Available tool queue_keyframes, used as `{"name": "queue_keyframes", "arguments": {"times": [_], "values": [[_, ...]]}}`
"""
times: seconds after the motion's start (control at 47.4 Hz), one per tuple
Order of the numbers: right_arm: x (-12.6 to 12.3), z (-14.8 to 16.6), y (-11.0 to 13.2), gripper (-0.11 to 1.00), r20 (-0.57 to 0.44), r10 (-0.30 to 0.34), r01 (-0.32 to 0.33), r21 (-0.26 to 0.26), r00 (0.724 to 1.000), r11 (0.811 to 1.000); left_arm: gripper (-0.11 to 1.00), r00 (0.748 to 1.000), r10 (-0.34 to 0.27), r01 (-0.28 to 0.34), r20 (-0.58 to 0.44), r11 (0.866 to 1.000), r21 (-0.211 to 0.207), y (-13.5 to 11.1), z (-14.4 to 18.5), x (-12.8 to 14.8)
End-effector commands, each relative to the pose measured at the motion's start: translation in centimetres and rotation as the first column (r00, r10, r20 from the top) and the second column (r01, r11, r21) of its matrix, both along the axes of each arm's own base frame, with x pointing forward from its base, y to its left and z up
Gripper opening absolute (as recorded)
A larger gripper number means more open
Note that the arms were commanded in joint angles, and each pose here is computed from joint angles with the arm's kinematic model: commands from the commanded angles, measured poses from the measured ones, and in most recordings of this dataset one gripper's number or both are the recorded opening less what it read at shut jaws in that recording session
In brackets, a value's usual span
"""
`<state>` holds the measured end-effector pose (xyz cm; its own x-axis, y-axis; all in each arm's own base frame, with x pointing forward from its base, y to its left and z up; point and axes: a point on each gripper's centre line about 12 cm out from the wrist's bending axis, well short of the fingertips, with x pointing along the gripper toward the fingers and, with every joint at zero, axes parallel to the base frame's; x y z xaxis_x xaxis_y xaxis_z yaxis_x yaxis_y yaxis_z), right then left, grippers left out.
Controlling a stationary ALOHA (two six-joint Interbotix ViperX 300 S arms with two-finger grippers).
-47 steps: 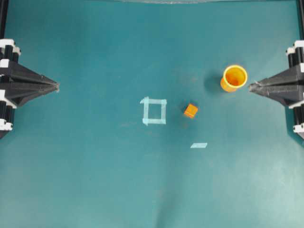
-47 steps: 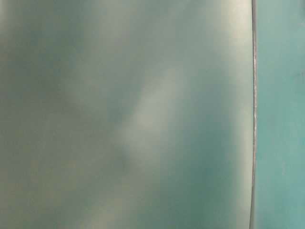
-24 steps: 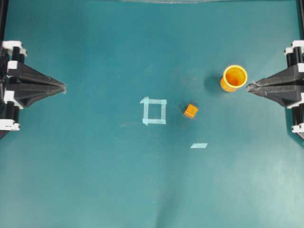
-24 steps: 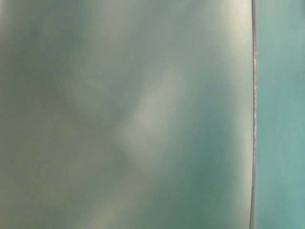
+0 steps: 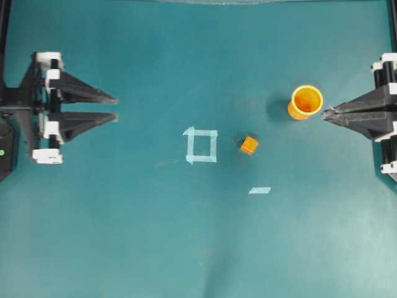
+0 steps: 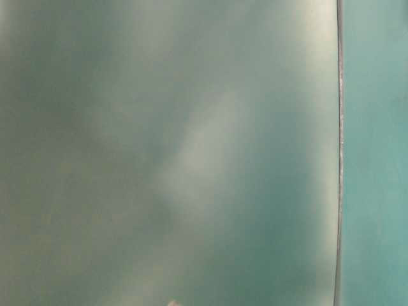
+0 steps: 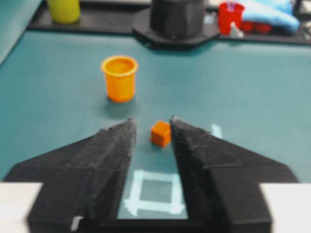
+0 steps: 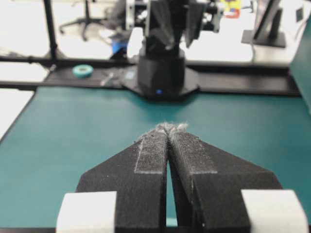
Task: Lift the orange cup with left arm.
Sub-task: 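Extend the left arm rightward over the orange cube toward the orange cup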
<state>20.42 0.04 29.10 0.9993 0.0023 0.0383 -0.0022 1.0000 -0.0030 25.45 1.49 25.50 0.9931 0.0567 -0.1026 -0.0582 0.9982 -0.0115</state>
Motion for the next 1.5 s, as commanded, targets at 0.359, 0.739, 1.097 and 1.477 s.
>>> {"name": "queue_keyframes", "arguments": {"times": [0.359,0.739,1.097,1.477], "values": [[0.3,1.0,0.1,0.0,0.018,0.003,-0.003,0.002,1.0,1.0,0.71,0.996,0.028,-0.028,-0.09,1.0,-0.001,1.6,-0.6,9.3],[0.3,0.8,0.0,0.0,0.0,0.002,-0.002,0.003,1.0,1.0,0.85,0.982,0.04,-0.042,-0.183,0.999,-0.008,2.7,-2.4,16.2],[0.3,0.8,0.1,0.0,0.0,0.003,-0.003,0.005,1.0,1.0,0.87,0.976,0.039,-0.043,-0.214,0.999,-0.013,3.1,-4.9,19.8],[0.4,0.7,0.1,0.0,-0.005,0.003,-0.003,0.003,1.0,1.0,0.87,0.974,0.045,-0.049,-0.222,0.999,-0.013,3.9,-6.7,25.1]]}}
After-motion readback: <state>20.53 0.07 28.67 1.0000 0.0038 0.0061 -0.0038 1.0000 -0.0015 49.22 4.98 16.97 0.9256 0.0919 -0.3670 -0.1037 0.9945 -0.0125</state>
